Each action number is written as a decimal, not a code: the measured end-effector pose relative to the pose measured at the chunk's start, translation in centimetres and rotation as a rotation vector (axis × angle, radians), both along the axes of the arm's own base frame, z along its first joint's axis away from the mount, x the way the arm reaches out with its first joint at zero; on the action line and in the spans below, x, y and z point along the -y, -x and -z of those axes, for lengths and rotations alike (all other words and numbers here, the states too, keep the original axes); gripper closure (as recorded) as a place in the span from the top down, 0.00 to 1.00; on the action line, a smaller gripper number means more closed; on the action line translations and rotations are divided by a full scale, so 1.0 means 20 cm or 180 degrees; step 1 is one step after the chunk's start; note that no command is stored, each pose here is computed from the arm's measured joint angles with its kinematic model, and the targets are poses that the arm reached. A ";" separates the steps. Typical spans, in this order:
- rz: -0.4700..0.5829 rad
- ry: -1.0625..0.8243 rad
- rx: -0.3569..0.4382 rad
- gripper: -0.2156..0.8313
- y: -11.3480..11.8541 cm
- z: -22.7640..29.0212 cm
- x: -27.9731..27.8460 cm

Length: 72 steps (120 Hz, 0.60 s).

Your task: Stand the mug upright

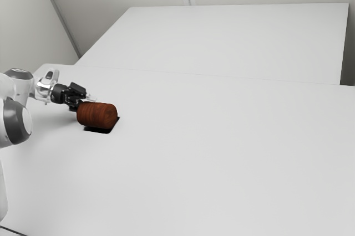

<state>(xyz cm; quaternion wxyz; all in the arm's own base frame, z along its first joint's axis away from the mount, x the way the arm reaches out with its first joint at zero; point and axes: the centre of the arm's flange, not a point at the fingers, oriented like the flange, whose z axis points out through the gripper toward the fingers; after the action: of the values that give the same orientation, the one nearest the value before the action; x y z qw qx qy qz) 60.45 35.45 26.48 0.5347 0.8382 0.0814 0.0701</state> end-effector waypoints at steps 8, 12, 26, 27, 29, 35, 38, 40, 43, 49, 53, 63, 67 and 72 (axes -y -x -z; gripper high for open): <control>0.0020 0.0028 0.0011 0.24 -0.01 0.00 0.02; 0.0031 0.0047 0.0022 0.22 -0.02 -0.01 0.03; 0.0041 0.0212 0.0093 0.13 -0.03 -0.05 0.05; 0.0041 0.0226 0.0099 0.12 -0.03 -0.05 0.05; 0.0044 0.0251 0.0110 0.11 -0.03 -0.06 0.05; 0.0057 0.0313 0.0141 0.11 -0.03 -0.08 0.06; 0.0066 0.0334 0.0155 0.11 -0.04 -0.09 0.06; 0.0073 0.0339 0.0173 0.11 -0.04 -0.11 0.06; 0.0093 0.0325 0.0217 0.11 -0.05 -0.15 0.06; 0.0150 0.0249 0.0345 0.10 -0.08 -0.29 0.06; 0.0199 0.0165 0.0455 0.09 -0.11 -0.42 0.06; 0.0464 -0.0319 0.0631 0.08 -0.10 -0.89 0.17; 0.0613 -0.0561 0.0614 0.09 -0.08 -1.04 0.26; 0.0775 -0.0849 0.0514 0.08 -0.05 -1.13 0.38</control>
<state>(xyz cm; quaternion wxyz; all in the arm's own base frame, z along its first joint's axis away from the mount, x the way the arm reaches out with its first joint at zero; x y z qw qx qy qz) 61.53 27.81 49.16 0.4282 0.8969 -0.0736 0.0821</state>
